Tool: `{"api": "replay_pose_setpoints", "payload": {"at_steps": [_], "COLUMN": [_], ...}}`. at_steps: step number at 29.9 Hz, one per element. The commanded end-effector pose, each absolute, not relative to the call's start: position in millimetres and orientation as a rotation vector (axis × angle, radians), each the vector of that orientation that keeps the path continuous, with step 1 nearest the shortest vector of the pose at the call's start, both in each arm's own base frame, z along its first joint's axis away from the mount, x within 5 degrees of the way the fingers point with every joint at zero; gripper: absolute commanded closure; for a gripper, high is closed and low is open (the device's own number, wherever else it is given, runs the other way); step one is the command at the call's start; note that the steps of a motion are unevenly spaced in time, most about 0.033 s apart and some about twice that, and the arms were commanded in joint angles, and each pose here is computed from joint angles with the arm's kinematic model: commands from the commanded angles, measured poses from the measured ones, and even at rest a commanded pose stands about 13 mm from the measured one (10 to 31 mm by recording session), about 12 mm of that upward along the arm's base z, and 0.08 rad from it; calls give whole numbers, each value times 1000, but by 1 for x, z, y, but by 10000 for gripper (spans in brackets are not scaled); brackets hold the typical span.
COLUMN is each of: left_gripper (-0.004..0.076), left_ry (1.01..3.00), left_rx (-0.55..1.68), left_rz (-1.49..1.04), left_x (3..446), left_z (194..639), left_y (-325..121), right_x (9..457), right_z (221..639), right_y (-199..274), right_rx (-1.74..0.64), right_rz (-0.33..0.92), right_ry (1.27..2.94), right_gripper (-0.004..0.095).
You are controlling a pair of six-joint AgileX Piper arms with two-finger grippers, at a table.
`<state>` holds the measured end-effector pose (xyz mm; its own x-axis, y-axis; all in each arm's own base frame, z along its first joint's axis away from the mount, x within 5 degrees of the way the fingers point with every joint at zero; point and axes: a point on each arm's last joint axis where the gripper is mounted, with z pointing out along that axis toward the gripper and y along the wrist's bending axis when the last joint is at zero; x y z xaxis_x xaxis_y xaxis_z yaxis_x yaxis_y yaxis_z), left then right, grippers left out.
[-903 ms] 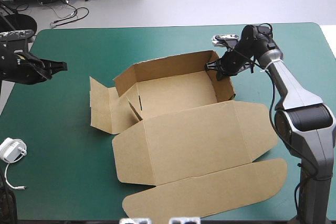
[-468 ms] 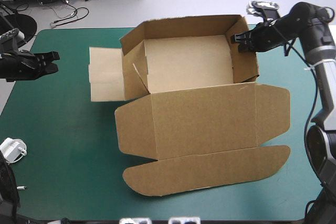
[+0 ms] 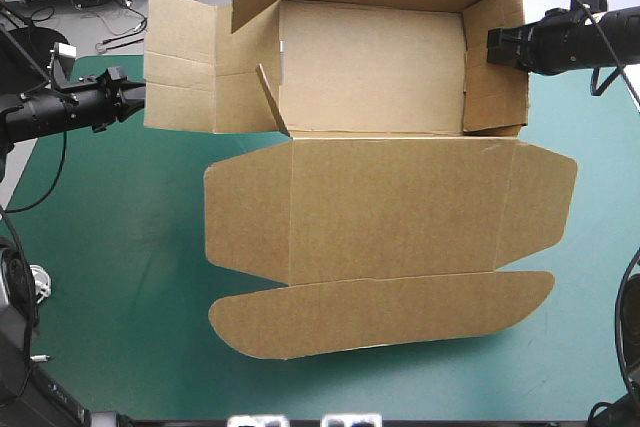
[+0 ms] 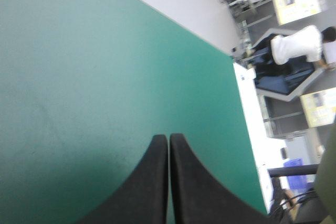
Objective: Fold the box
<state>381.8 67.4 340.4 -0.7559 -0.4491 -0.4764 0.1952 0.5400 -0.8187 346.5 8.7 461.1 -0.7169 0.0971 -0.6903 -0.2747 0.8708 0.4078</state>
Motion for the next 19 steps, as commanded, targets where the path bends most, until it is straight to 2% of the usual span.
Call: {"api": "replay_pose_setpoints", "payload": {"at_steps": [1,13,19], "left_gripper": [724,724,724], "left_ry": [1930,1839,1802], "left_rx": [-86,110,192], "left_rz": [-1429,-1595,-1564], "left_x": [375,365,345], "left_z": [374,402,425], "left_y": [47,-24,-33], "right_x": [325,329,339], "right_z": [493,492,483], "right_y": [18,15,12], "right_rx": [-172,-173,-156], "right_rz": [749,690,683], "right_ry": [2150,2133,2159], "right_gripper": [923,922,922]}}
